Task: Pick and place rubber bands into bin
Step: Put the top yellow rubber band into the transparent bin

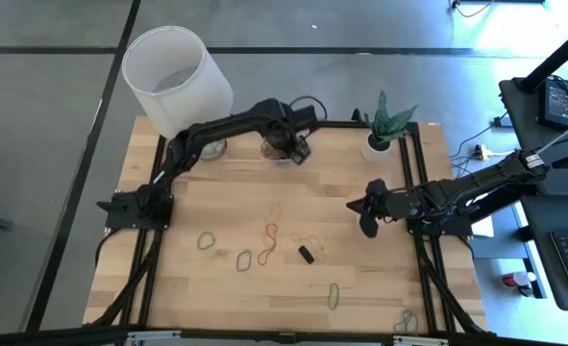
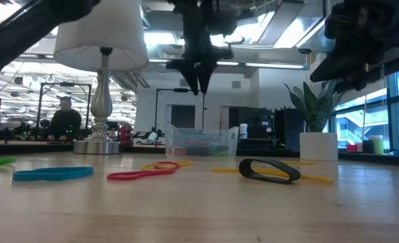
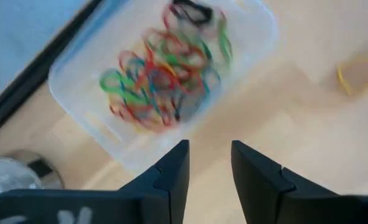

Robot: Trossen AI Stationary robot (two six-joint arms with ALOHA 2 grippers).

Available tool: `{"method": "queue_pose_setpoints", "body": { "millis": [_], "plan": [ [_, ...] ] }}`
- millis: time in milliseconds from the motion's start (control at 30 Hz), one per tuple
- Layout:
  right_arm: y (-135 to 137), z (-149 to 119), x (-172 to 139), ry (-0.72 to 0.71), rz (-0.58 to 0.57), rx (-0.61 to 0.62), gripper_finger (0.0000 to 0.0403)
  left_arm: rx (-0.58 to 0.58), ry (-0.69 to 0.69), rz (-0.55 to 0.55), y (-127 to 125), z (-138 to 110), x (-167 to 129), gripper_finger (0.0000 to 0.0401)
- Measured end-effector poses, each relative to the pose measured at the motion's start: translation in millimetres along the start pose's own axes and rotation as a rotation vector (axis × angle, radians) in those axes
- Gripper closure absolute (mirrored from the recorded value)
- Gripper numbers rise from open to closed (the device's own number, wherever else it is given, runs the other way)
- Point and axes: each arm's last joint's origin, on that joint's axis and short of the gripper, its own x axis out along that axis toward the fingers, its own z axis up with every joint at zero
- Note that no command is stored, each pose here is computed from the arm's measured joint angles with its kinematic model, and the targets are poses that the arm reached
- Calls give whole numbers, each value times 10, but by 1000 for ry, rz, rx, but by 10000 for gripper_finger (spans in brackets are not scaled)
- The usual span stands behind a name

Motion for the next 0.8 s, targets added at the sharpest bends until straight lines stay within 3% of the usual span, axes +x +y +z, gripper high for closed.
{"method": "queue_pose_setpoints", "body": {
  "millis": [233, 500, 700, 800],
  "plan": [
    [2, 2, 0, -2, 2, -90, 395, 159, 52, 16, -367, -338, -117, 315],
    [24, 30, 0, -30, 21, -74, 395, 420, -53, -39, -931, -720, -267, 395],
    [59, 99, -5, -122, 20, -38, 395, 657, -123, -229, -1334, -970, -283, 399],
    [72, 124, -7, -153, 23, -16, 396, 767, -99, -255, -1486, -1159, -146, 400]
  ]
}}
